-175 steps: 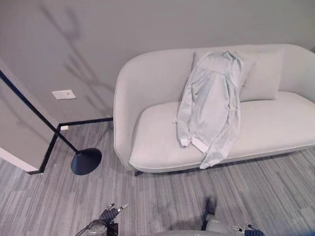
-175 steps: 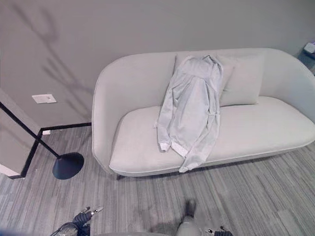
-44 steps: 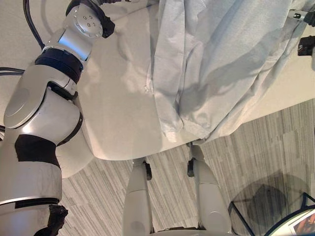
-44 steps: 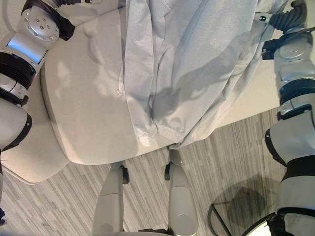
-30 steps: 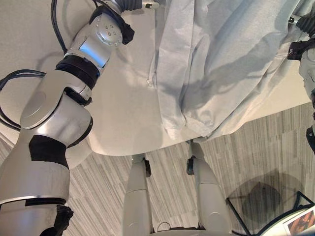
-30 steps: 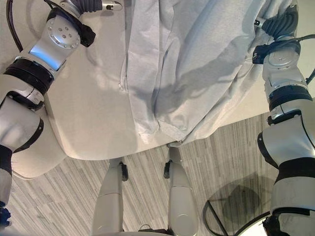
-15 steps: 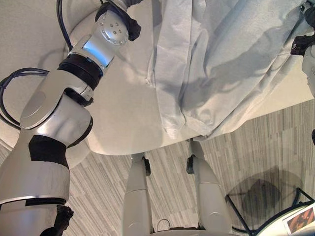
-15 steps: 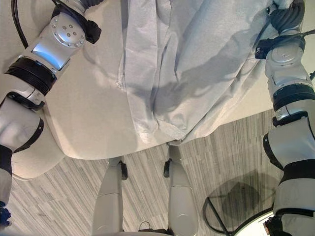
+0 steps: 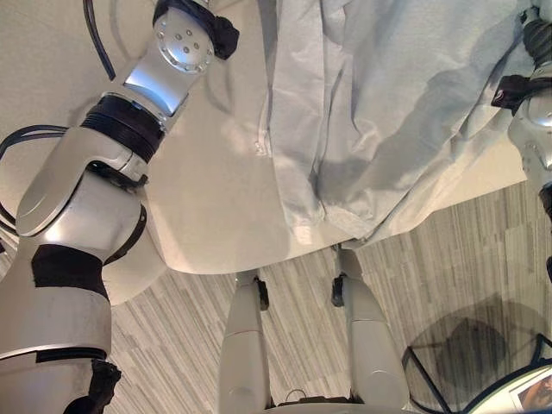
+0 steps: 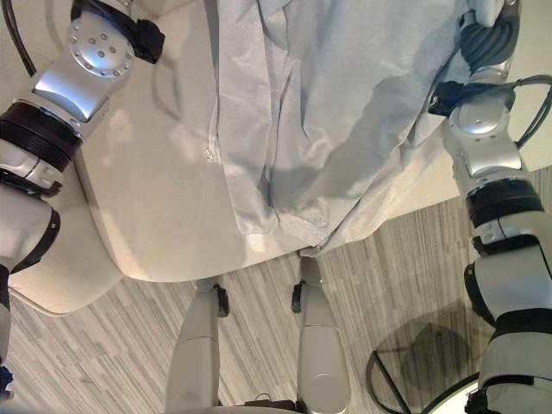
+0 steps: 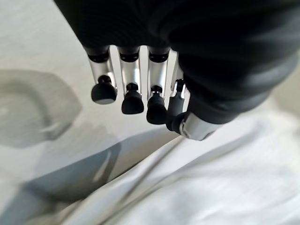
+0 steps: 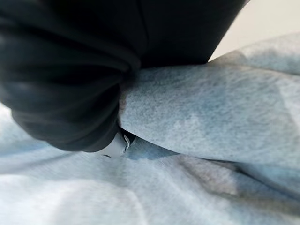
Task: Hang the clothes on the sofa on the clothes rack.
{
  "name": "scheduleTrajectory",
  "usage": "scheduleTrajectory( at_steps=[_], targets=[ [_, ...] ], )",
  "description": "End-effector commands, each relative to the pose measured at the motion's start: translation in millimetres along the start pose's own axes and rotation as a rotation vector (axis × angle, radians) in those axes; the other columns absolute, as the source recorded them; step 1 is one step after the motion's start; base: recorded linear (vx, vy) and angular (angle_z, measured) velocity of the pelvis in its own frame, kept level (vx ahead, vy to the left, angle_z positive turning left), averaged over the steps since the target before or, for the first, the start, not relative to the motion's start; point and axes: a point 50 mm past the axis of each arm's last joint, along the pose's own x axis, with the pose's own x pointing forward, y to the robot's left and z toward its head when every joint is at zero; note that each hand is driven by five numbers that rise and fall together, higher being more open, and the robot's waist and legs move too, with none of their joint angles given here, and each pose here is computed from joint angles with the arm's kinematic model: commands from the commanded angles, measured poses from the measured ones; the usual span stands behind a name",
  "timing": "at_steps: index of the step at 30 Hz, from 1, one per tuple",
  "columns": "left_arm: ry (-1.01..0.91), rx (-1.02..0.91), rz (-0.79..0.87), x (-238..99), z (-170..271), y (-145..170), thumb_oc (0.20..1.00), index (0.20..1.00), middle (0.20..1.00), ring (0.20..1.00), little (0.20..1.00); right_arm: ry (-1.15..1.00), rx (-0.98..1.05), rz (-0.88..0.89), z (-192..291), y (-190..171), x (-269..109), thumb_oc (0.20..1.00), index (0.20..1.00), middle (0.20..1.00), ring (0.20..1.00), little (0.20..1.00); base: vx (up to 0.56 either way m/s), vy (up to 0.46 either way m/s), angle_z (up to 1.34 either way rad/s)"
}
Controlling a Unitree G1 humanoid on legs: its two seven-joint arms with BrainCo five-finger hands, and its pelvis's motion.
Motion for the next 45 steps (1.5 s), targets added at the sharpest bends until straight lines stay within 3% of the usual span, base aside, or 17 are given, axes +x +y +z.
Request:
scheduleTrajectory(
  at_steps=[1,13,14,15,28,29,30,36,45],
  targets=[
    [-0.109,0.009,0.088,10.1,22.3,19.0,0.200,0.200,0.200,0.200,0.200,-0.353,0.111,0.051,70.1,20.0,2.4,0.200,0.200,0.200,0.200,0.200,-0.06,0.010,-0.01],
    [-0.180,0.000,0.095,12.5,41.1,16.5,0.200,0.200,0.200,0.200,0.200,-0.320,0.046,-0.011,48.3,3.0,-10.9,0.200,0.200,0.200,0.200,0.200,-0.04,0.013,0.00],
    [-0.181,0.003,0.093,13.6,42.2,16.8,0.200,0.200,0.200,0.200,0.200,-0.307,0.036,-0.011,45.5,2.2,-10.2,0.859,0.859,0.859,0.859,0.859,-0.03,0.013,0.01],
    [-0.175,0.009,0.092,13.9,41.2,17.4,0.200,0.200,0.200,0.200,0.200,-0.292,0.030,-0.008,42.2,2.4,-10.3,1.000,1.000,1.000,1.000,1.000,-0.04,0.011,0.00],
    [-0.103,0.057,0.115,12.9,23.0,28.7,0.200,0.200,0.200,0.200,0.200,-0.230,0.068,0.064,31.8,19.4,-14.3,1.000,1.000,1.000,1.000,1.000,-0.01,-0.002,0.00],
    [-0.089,0.071,0.116,12.8,19.6,30.5,0.476,0.476,0.476,0.476,0.476,-0.222,0.076,0.071,32.1,22.0,-12.7,1.000,1.000,1.000,1.000,1.000,0.00,0.000,0.00],
    [-0.083,0.079,0.120,12.8,18.2,32.4,1.000,1.000,1.000,1.000,1.000,-0.224,0.092,0.074,33.9,23.8,-11.7,1.000,1.000,1.000,1.000,1.000,0.00,0.000,0.00],
    [-0.065,0.117,0.130,9.1,10.0,42.2,1.000,1.000,1.000,1.000,1.000,-0.280,0.116,0.145,49.2,38.1,-14.5,1.000,1.000,1.000,1.000,1.000,0.00,0.000,0.00],
    [-0.084,0.124,0.162,7.8,13.2,45.0,1.000,1.000,1.000,1.000,1.000,-0.301,0.114,0.247,37.5,61.0,-55.2,1.000,1.000,1.000,1.000,1.000,0.00,0.004,0.00]
  ],
)
